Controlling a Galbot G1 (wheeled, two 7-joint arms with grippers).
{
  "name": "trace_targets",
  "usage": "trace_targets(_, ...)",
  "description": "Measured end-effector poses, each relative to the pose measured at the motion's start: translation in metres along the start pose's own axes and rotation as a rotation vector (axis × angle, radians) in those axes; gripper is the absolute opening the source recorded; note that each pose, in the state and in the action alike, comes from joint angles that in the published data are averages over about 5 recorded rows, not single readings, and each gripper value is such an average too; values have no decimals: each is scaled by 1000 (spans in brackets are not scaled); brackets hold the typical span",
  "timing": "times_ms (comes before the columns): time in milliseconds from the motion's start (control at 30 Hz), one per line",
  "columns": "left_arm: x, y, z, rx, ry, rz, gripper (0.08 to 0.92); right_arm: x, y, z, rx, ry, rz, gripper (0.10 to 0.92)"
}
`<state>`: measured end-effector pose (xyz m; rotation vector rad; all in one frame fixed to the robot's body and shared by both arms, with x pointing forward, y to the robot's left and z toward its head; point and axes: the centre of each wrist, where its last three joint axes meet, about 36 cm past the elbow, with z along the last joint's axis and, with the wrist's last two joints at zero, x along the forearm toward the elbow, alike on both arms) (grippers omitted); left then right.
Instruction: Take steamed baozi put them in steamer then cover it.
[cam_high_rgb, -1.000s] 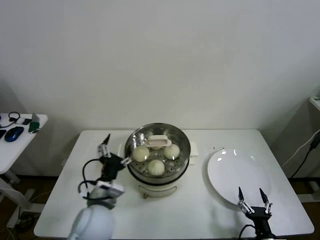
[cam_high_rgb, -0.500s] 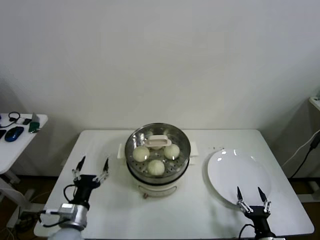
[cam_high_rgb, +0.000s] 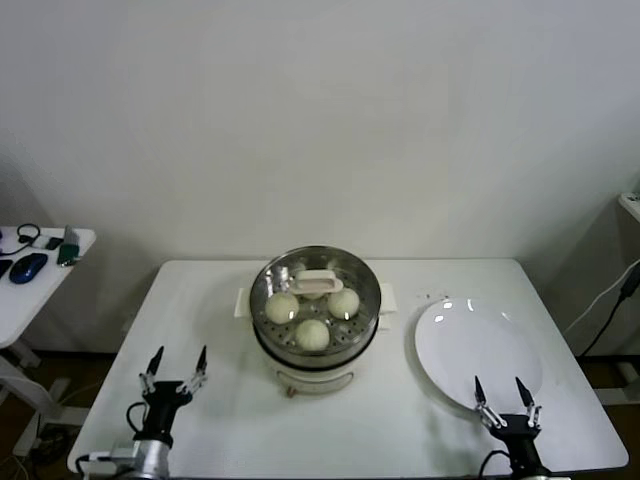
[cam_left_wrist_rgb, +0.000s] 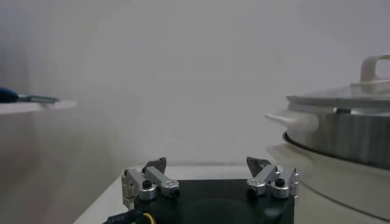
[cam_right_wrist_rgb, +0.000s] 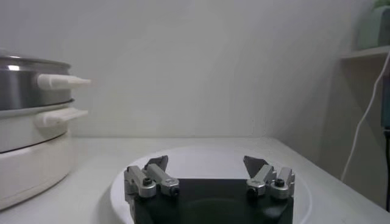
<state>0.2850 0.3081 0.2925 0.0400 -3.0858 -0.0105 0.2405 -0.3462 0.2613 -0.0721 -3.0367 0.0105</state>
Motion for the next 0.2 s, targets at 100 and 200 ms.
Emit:
trace_targets(100, 3, 3, 7, 4, 4, 1, 823, -1, 1, 0, -3, -3, -2, 823)
trace_targets(200, 6, 4, 11, 4, 10, 2, 823, -1, 1, 0, -5, -4, -3, 823)
